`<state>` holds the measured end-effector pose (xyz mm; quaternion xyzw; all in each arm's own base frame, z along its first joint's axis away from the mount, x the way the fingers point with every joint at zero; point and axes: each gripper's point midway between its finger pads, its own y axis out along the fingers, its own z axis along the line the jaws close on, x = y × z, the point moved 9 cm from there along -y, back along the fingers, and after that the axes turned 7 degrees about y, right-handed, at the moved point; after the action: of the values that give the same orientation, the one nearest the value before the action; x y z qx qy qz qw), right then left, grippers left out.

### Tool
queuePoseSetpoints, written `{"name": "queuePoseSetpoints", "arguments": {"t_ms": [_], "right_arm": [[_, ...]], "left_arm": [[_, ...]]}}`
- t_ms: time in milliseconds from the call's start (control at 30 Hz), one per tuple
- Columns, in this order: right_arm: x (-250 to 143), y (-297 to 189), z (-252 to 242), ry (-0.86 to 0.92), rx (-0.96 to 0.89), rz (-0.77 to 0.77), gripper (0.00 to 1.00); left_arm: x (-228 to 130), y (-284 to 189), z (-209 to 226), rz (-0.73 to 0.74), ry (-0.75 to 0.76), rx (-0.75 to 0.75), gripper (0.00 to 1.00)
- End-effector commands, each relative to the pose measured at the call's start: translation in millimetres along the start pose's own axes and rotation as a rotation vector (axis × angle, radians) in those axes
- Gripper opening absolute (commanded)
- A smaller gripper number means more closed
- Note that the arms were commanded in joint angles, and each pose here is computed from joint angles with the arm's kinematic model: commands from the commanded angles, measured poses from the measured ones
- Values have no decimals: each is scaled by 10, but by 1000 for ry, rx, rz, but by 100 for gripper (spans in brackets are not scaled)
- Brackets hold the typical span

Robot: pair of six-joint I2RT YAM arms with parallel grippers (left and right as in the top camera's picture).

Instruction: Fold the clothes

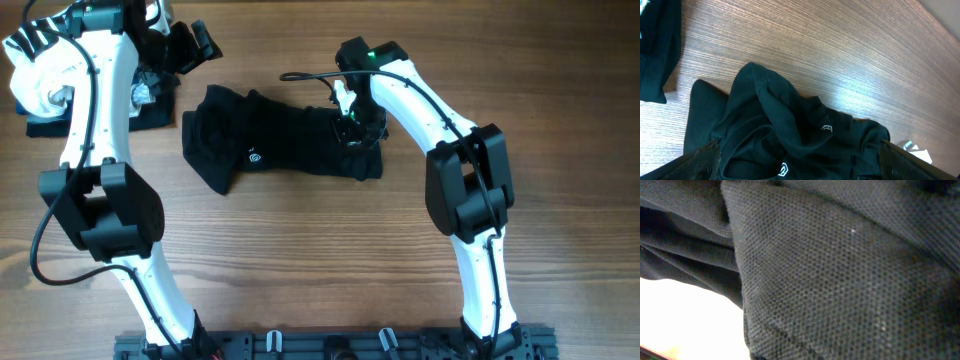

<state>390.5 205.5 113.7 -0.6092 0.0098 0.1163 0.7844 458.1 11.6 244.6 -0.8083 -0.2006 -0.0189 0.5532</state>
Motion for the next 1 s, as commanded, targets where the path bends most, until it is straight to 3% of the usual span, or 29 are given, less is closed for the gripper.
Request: {"name": "queuePoseSetpoints", "arguments": {"t_ms": [0,67,100,133,233,267,300,367,400,433,467,500,533,567,633,700,733,767,800,867,967], "right_arm": [[33,64,75,-27,20,-2,19],[37,66,83,-37,20,-6,27],[47,64,83,-44,18,-13,17],[56,62,82,-49,15,-19,15],[106,29,83,-69,-2,-54,24],[123,19,90,-74,0,-65,33],[138,3,93,-76,-4,-76,55],[168,-18,91,-84,-20,-98,83],[200,-29,77,-91,-46,-121,93],[230,-40,57,-98,-79,-145,93],[255,-49,22,-108,-127,-166,50],[257,-54,-14,-106,-170,-171,19],[253,-58,-50,-110,-213,-171,28],[243,-66,-92,-116,-261,-168,44],[204,-81,-167,-110,-345,-149,50],[150,-43,-206,-103,-369,-102,73],[137,-24,-230,-95,-389,-88,64],[129,-5,-261,-76,-417,-80,41],[118,-5,-274,-75,-431,-72,40],[112,1,-275,-77,-431,-66,25],[87,17,-225,-89,-435,-58,28]], "left_arm": [[9,-143,-81,-31,14,-25,100],[-2,-140,-85,-24,13,-24,100],[-10,-139,-87,-20,13,-24,100],[-16,-138,-89,-17,12,-23,100],[-32,-129,-112,-9,16,-23,100],[-35,-125,-123,-8,18,-24,100],[-35,-123,-129,-9,20,-25,100],[-47,-113,-158,-5,26,-26,100],[-55,-106,-179,-2,30,-28,100],[-63,-98,-202,0,35,-29,100],[-71,-87,-229,2,42,-31,100],[-80,-79,-254,4,47,-32,100],[-85,-73,-268,5,51,-29,100],[-90,-68,-277,5,55,-23,100],[-92,-64,-286,5,57,-21,100],[-91,-65,-285,4,57,-21,100],[-90,-65,-285,3,58,-21,100],[-90,-65,-285,3,58,-21,100],[-90,-65,-285,3,60,-20,100],[-90,-64,-278,2,60,-13,100],[-92,-64,-268,2,67,-1,100]]}}
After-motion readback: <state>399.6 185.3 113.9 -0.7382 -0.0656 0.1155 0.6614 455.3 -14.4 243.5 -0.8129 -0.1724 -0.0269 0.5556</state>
